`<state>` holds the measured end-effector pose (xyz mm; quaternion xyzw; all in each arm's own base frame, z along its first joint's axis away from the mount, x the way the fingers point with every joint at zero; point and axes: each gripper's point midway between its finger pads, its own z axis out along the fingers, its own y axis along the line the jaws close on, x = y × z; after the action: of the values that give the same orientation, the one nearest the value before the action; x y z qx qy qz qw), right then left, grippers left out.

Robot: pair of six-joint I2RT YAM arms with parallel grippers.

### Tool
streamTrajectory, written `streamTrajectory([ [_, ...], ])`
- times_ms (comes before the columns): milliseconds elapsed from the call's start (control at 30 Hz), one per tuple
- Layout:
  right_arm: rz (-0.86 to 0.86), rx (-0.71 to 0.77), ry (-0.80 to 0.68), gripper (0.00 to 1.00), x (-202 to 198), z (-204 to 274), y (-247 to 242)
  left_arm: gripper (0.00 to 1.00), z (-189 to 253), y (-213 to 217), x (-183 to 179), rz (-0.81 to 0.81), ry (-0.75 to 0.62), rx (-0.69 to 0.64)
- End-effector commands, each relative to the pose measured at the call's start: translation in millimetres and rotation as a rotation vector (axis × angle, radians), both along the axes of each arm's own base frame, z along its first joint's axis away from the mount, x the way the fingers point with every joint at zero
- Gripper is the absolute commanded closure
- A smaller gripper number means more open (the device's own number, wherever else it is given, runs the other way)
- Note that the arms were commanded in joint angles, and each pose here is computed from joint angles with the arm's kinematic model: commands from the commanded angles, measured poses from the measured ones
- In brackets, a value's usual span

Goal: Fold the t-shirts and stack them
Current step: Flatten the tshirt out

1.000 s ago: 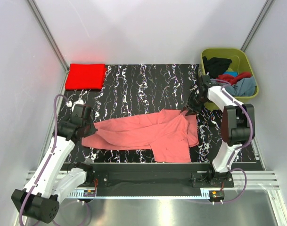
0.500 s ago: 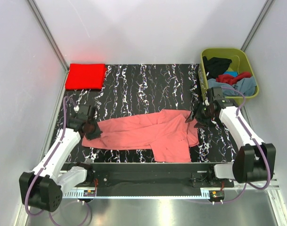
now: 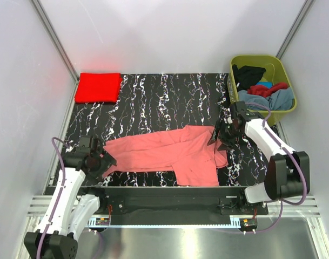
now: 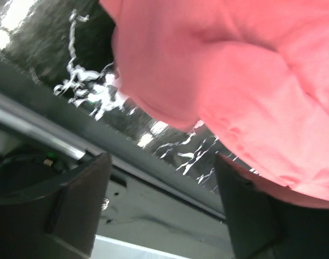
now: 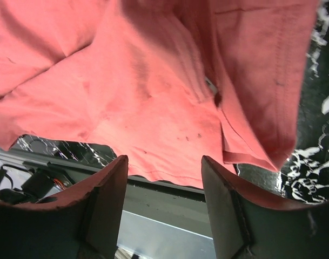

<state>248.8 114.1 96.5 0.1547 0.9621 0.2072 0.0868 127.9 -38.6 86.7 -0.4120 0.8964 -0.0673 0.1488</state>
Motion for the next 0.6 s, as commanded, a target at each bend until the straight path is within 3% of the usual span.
streamTrajectory([
  [0, 0.062, 0.004, -0.070, 0.36, 20, 12, 12, 0.13, 35, 19, 8, 0.054, -0.074, 0.090],
  [100, 0.075, -0.029, -0.059, 0.36, 25, 3, 14, 0.16, 67, 32, 29, -0.006, -0.170, 0.185],
  [133, 0.089, -0.038, -0.056, 0.36, 26, 0, 18, 0.23, 79, 31, 46, -0.021, -0.228, 0.187],
  [233, 0.107, -0.061, -0.036, 0.36, 31, -10, 28, 0.32, 69, -2, 85, -0.169, -0.259, 0.052],
  [267, 0.131, -0.071, -0.042, 0.36, 31, -11, 37, 0.37, 52, -19, 92, -0.212, -0.187, -0.027],
  [333, 0.145, -0.107, -0.018, 0.37, 33, -24, 42, 0.40, 37, -31, 106, -0.257, -0.153, -0.057],
  [567, 0.152, -0.180, -0.003, 0.46, 51, -56, 49, 0.43, -21, -39, 140, -0.311, 0.001, -0.035],
])
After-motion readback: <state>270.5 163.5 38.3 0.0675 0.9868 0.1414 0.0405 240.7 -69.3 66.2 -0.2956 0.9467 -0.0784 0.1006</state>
